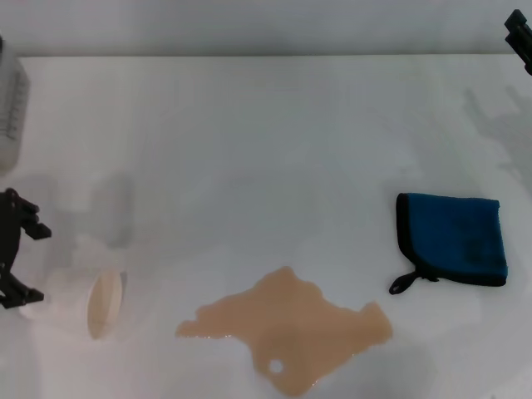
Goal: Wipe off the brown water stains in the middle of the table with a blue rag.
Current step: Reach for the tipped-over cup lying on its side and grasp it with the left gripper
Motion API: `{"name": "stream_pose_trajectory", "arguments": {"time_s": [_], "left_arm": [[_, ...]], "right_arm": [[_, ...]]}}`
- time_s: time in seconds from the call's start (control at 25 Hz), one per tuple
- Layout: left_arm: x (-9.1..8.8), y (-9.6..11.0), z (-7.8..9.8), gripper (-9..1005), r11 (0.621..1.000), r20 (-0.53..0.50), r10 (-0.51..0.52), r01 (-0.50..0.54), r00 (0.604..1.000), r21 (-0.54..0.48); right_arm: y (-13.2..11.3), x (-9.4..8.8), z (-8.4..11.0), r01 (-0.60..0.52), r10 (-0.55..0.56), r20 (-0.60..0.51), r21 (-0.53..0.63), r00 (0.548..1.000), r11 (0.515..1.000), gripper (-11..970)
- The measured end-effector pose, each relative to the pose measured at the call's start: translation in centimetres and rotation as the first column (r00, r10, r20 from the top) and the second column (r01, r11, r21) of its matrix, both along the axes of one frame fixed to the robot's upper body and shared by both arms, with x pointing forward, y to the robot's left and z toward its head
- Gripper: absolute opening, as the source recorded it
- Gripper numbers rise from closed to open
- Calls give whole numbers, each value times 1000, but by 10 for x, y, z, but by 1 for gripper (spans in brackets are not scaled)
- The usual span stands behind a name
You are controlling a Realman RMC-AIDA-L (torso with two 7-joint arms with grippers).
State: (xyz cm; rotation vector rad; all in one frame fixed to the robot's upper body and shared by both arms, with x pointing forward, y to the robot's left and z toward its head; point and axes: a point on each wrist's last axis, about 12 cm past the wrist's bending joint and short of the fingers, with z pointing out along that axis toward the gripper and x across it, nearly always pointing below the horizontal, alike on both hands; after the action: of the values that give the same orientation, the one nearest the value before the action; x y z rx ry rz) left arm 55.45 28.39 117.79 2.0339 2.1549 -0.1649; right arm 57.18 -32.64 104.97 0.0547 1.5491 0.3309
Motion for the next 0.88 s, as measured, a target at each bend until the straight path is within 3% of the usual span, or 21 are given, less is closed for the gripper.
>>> {"name": "stream_pose_trajectory", "arguments": {"time_s": [0.88], "left_arm": [[1, -22, -18, 868, 987, -17, -157, 157, 988, 40]], "right_arm": [[4, 11, 6, 17, -17, 6, 16, 1000, 1000, 840]]}}
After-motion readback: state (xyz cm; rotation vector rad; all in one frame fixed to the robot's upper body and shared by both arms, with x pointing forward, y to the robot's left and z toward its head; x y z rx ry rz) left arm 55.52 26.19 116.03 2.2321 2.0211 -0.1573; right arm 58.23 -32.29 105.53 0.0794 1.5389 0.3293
